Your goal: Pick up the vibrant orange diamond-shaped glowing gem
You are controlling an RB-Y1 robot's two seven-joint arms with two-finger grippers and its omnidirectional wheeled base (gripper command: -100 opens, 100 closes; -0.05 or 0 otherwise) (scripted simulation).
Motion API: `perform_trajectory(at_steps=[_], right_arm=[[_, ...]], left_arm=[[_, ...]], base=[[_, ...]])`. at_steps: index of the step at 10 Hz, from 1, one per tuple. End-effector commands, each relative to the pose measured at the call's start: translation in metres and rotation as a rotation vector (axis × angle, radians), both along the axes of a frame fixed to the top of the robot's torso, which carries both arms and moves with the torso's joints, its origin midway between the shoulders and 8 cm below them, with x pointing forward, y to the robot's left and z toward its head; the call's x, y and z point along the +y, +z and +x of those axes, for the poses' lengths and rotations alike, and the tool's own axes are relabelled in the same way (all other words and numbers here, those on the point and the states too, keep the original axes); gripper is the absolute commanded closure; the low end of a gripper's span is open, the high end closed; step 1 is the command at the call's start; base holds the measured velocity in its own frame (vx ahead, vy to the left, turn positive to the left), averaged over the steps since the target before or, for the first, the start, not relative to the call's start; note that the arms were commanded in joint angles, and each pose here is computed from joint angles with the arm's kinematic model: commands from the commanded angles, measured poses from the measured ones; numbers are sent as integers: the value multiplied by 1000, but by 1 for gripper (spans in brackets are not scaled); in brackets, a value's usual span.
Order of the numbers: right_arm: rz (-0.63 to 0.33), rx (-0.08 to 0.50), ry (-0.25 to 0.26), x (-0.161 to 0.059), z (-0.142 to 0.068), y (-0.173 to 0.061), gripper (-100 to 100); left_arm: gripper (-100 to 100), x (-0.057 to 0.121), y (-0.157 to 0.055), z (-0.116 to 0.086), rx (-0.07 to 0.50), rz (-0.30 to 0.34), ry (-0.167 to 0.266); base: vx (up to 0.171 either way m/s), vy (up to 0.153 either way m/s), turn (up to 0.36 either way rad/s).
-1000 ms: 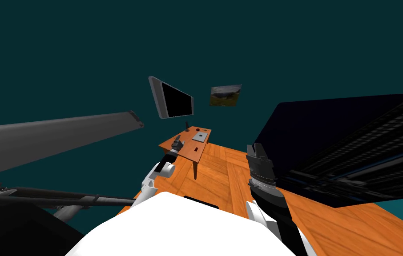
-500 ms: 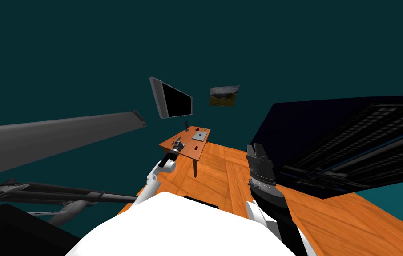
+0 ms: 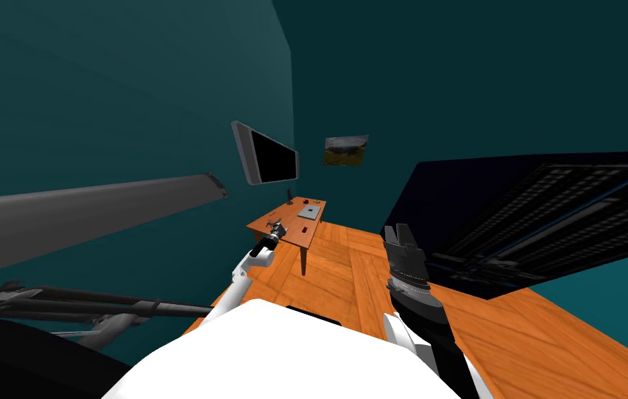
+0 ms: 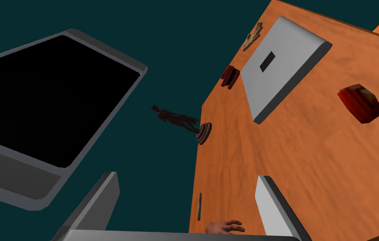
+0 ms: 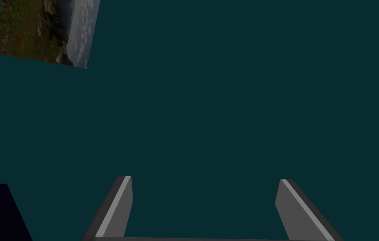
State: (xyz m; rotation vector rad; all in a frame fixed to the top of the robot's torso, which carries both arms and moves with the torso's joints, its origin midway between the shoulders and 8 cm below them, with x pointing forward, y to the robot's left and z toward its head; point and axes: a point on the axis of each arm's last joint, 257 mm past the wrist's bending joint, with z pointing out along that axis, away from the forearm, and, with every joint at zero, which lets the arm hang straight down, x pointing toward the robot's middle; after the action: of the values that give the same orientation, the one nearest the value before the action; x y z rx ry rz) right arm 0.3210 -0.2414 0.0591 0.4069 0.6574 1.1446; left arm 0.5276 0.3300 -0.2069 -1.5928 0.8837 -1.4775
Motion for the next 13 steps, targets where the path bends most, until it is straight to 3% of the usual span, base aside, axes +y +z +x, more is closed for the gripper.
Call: perform_trajectory(at_steps=[1,3,4,5,6,13], right_arm=[[0,0,0,0,0,0,0],[0,0,0,0,0,0,0],[0,0,0,0,0,0,0],[0,0,0,0,0,0,0],[0,0,0,0,0,0,0],[0,0,0,0,0,0,0]], left_arm=[[-100,6,-22,5,62,-55,10],[-100,14,-53,5,131,-92,25],[-100,14,-54,5,135,-92,26],[-100,21,-77,4,187,-126,40],[-100,21,-77,4,187,-126,40],[-100,49,-160,-13,385,-247,105]], base=[[-13,-4,-107],[-2,-7,-57],[4,-7,-43],[10,-10,-85],[11,-6,-50],[30,-12,-83]])
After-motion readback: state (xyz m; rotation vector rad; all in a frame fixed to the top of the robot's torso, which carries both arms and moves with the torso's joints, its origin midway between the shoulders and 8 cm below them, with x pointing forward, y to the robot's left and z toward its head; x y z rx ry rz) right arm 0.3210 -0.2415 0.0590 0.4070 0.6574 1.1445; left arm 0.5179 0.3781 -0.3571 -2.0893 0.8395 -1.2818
